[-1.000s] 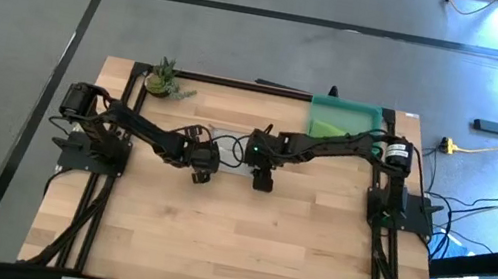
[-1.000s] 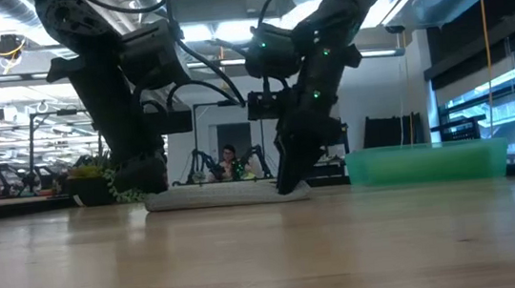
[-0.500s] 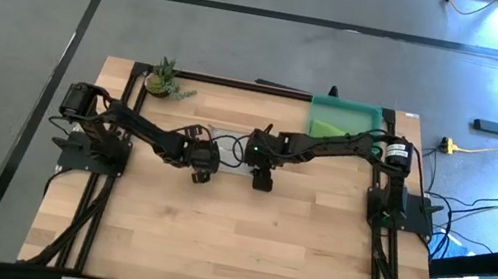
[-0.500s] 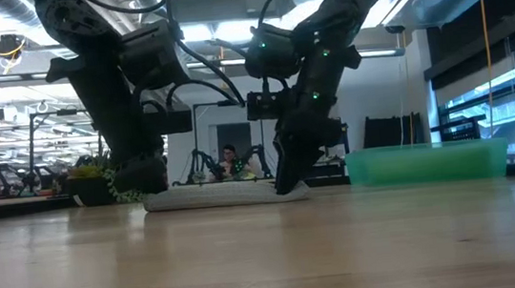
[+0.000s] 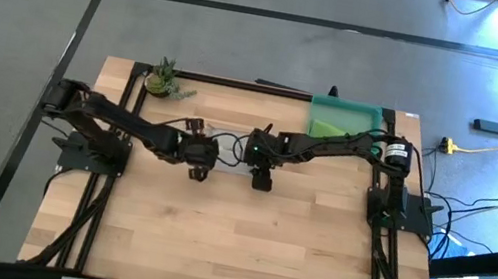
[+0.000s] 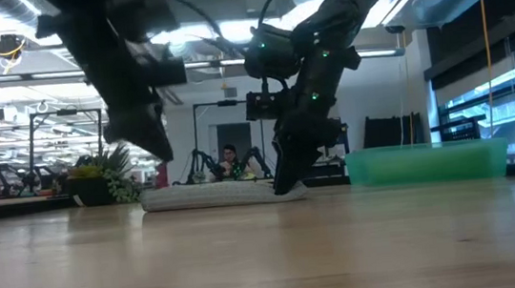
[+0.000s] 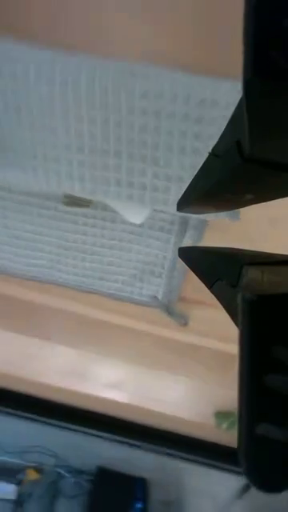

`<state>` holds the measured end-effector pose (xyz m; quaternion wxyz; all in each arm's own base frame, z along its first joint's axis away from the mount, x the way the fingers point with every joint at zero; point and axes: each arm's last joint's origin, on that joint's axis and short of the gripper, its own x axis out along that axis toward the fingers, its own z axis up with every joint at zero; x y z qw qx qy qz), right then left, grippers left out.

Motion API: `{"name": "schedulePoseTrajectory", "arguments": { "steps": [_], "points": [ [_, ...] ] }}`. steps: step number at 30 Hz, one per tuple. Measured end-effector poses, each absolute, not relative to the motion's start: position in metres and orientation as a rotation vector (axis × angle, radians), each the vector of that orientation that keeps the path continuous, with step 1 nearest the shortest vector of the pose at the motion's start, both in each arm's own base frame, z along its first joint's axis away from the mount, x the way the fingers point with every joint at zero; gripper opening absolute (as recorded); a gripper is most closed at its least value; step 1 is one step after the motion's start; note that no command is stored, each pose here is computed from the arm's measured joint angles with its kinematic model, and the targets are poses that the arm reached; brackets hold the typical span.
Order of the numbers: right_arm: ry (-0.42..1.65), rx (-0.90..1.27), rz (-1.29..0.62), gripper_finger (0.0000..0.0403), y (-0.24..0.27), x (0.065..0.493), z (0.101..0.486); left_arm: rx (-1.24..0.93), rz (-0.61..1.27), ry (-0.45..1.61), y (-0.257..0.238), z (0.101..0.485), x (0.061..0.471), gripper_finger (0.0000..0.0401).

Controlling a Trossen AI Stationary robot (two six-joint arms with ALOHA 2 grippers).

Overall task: Roll microfiber towels into tight, uniform cylinder then place into a basket
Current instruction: Roll the gray microfiber cloth

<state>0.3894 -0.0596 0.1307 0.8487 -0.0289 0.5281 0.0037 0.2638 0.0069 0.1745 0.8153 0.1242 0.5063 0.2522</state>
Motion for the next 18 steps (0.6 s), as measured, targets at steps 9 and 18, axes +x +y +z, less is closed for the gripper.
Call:
{"name": "schedulePoseTrajectory", "arguments": {
  "steps": [9,18],
  "points": [
    [1.113,-0.062,0.009,0.0191,-0.060,0.389,0.131,0.256,0.219,1.087,-0.015,0.173,0.255,0.0072],
    [1.110,-0.065,0.009,0.0191,-0.060,0.390,0.130,0.317,0.292,1.098,-0.016,0.159,0.257,0.0072]
  ]
}}
